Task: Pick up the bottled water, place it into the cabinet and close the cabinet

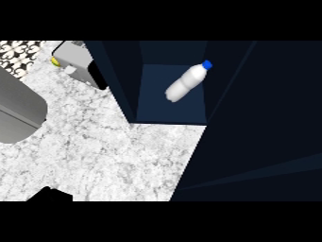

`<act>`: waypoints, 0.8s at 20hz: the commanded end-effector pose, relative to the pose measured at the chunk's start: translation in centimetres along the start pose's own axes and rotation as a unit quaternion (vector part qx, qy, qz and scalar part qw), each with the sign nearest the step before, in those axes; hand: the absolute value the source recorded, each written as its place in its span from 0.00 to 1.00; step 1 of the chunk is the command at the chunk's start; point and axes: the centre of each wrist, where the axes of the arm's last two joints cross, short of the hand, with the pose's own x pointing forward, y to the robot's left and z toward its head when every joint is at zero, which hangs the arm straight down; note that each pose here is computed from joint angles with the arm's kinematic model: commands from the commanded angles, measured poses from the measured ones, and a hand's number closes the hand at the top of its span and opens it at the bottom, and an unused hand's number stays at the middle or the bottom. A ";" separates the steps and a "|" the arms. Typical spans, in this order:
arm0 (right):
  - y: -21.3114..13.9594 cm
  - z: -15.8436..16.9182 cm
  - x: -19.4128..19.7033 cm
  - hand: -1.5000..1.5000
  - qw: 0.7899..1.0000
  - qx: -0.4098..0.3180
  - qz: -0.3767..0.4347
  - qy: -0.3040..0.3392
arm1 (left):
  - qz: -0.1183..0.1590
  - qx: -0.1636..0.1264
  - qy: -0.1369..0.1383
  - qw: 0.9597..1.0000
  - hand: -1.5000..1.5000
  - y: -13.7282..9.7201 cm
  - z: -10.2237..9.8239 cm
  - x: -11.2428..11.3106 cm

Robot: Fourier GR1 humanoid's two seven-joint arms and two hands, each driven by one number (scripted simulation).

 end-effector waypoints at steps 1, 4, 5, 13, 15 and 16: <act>0.9 -0.4 3.0 1.00 0.998 0.022 -0.031 -0.055 | 0.005 0.008 0.001 1.000 1.00 1.0 2.5 2.7; 2.8 -3.5 2.8 1.00 0.997 0.011 -0.047 -0.059 | -0.005 0.023 -0.009 1.000 1.00 1.8 2.9 3.2; 3.1 -4.9 2.5 1.00 0.997 -0.001 -0.047 -0.059 | -0.004 0.005 -0.012 1.000 1.00 3.1 2.9 3.9; 1.5 -13.2 2.8 1.00 0.997 -0.030 -0.067 -0.029 | 0.005 0.022 -0.012 1.000 1.00 5.1 5.4 4.9; 0.9 -15.4 2.8 1.00 0.997 -0.044 -0.056 -0.028 | -0.001 0.019 -0.009 1.000 1.00 5.4 6.4 5.8; 0.0 -16.0 2.7 1.00 0.997 -0.049 -0.054 -0.021 | -0.004 0.024 -0.017 1.000 1.00 5.9 6.0 6.4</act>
